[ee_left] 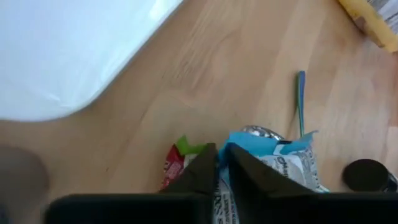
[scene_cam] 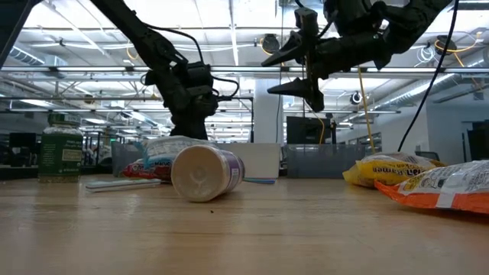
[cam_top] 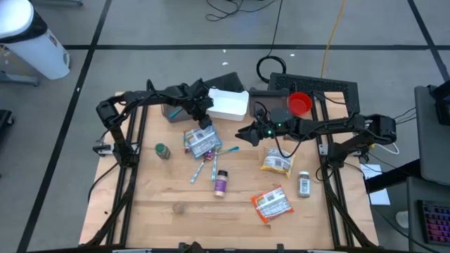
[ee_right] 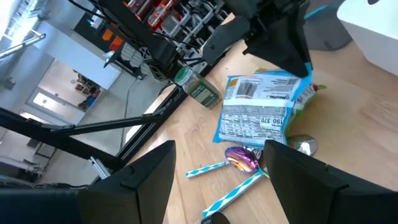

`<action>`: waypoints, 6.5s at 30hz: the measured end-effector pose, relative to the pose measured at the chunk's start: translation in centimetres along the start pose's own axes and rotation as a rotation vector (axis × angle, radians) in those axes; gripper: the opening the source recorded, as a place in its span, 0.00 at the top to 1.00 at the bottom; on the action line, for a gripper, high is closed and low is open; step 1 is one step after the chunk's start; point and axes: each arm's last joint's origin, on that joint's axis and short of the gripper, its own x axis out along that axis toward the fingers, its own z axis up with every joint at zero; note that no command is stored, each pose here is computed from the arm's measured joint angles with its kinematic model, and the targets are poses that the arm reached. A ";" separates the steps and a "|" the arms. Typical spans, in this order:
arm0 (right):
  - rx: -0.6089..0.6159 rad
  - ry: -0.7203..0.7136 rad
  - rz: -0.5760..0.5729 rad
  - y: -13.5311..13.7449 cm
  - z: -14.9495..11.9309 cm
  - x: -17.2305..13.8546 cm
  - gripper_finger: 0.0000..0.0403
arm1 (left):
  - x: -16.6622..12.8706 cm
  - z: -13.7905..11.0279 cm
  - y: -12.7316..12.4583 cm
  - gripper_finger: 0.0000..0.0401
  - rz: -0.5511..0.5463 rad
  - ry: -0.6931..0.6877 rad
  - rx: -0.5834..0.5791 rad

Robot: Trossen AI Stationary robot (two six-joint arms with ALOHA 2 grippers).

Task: Pick & Place Food Item
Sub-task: Put the blue noodle pack into the right black bin

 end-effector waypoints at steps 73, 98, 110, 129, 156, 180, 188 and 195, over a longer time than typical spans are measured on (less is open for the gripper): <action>-0.688 -0.021 -0.240 9.6 8.7 -2.7 0.69 | -14.0 5.2 -16.6 1.00 -0.190 -0.622 0.199; -0.678 -0.012 -0.219 9.6 8.7 -2.7 1.00 | -14.0 5.1 -16.7 0.99 -0.222 -0.604 0.211; -0.675 -0.011 -0.219 9.6 8.7 -2.7 1.00 | -14.3 5.4 -16.0 0.83 -0.173 -0.640 0.251; -0.543 0.066 -0.305 8.1 8.5 -3.1 1.00 | -15.6 6.1 -12.9 0.54 0.015 -0.713 0.247; -0.275 -0.172 -0.570 3.4 13.6 -7.1 1.00 | -15.6 5.3 -10.2 0.54 0.272 -0.605 0.192; -0.108 -0.249 -0.815 1.3 14.6 -11.1 1.00 | -17.7 5.4 -6.1 0.54 0.557 -0.640 0.129; -0.005 -0.321 -0.949 2.6 13.4 -13.7 1.00 | -20.1 5.5 -2.9 0.54 0.564 -0.705 0.126; 0.030 -0.354 -0.989 2.2 13.4 -13.5 1.00 | -21.0 5.7 -2.1 0.54 0.523 -0.752 0.152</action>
